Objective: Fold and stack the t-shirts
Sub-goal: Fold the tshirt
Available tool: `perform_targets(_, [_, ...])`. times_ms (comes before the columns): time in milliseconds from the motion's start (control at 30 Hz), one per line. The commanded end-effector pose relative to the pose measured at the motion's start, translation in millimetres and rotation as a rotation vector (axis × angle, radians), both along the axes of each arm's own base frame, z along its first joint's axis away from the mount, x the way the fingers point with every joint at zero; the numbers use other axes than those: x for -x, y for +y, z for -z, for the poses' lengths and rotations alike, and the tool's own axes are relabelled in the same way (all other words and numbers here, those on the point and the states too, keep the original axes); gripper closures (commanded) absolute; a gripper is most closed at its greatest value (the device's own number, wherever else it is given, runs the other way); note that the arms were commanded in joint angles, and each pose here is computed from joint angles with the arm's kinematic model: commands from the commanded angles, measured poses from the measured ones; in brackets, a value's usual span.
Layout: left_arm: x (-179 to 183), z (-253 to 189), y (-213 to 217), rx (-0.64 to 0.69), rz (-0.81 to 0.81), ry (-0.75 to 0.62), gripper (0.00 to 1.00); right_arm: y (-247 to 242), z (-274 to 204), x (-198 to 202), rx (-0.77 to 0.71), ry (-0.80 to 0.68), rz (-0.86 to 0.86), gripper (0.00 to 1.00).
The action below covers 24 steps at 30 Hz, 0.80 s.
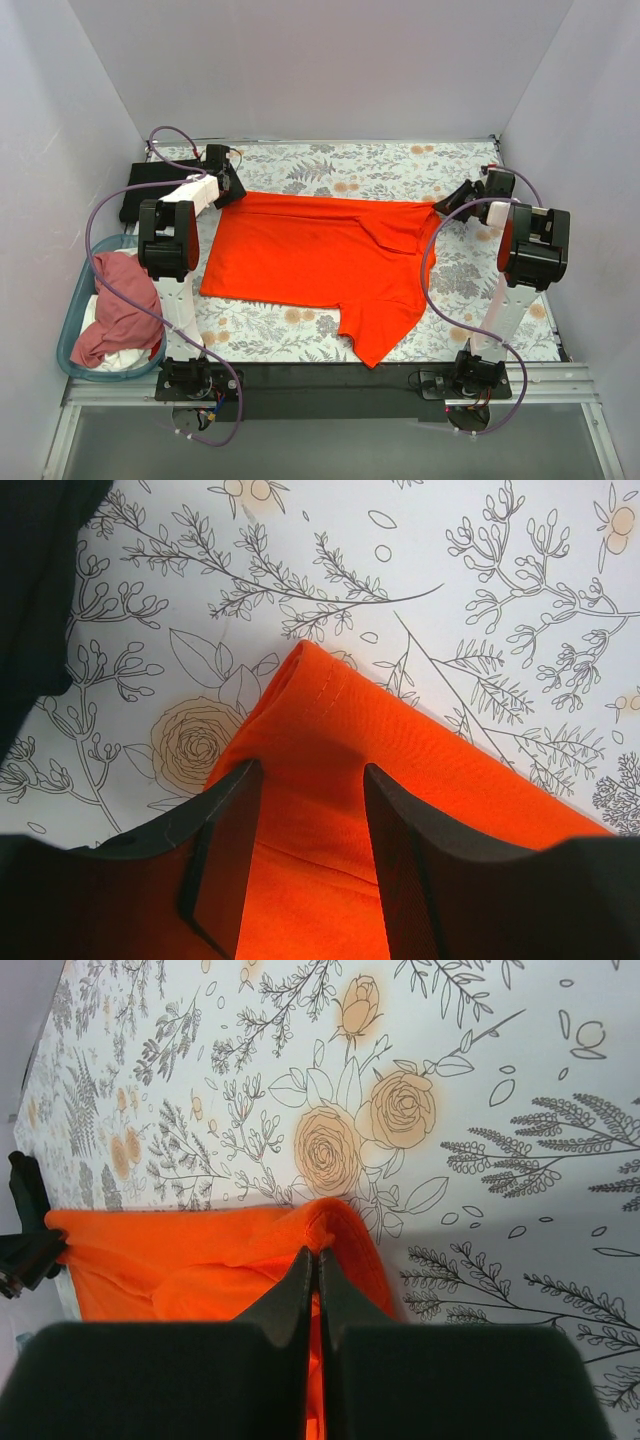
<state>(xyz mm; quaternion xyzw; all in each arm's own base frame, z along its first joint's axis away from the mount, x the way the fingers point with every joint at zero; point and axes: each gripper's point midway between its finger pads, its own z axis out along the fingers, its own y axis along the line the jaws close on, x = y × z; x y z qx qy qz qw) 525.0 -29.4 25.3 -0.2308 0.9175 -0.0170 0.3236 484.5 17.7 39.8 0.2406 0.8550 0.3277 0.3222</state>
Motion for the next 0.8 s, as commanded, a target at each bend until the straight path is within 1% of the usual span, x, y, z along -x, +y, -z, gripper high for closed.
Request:
perform_targets(0, [46,44,17,-0.06,-0.018,0.21,0.55,-6,-11,-8,0.027,-0.079,-0.001,0.99])
perform_targets(33, [46,45,16,-0.054,-0.015,0.21,0.53,-7,-8,-6,0.029,-0.072,0.0,0.99])
perform_targets(133, [46,44,12,-0.047,0.006,0.205,0.52,-8,-6,-3,0.047,-0.072,-0.006,0.85])
perform_targets(167, [44,43,11,-0.048,0.012,0.198,0.51,-9,-10,-3,0.06,-0.082,-0.003,0.78])
perform_targets(233, [43,40,9,-0.054,0.027,0.187,0.51,-10,-20,-3,0.071,-0.098,-0.005,0.72])
perform_targets(267, [43,40,8,-0.056,0.033,0.181,0.51,-11,-30,-4,0.082,-0.117,-0.004,0.67])
perform_targets(300, [43,40,8,-0.058,0.033,0.18,0.5,-11,-34,-3,0.088,-0.115,-0.003,0.65])
perform_targets(367, [42,39,6,-0.059,0.039,0.175,0.5,-10,-51,-4,0.103,-0.15,-0.003,0.62])
perform_targets(533, [42,39,6,-0.064,0.039,0.173,0.5,10,-76,-2,0.102,-0.207,-0.055,0.61])
perform_targets(667, [42,39,7,-0.071,0.031,0.174,0.49,34,-74,-1,0.048,-0.217,-0.121,0.61])
perform_targets(767, [43,41,9,-0.079,0.026,0.178,0.48,50,-58,-3,0.018,-0.19,-0.157,0.61])
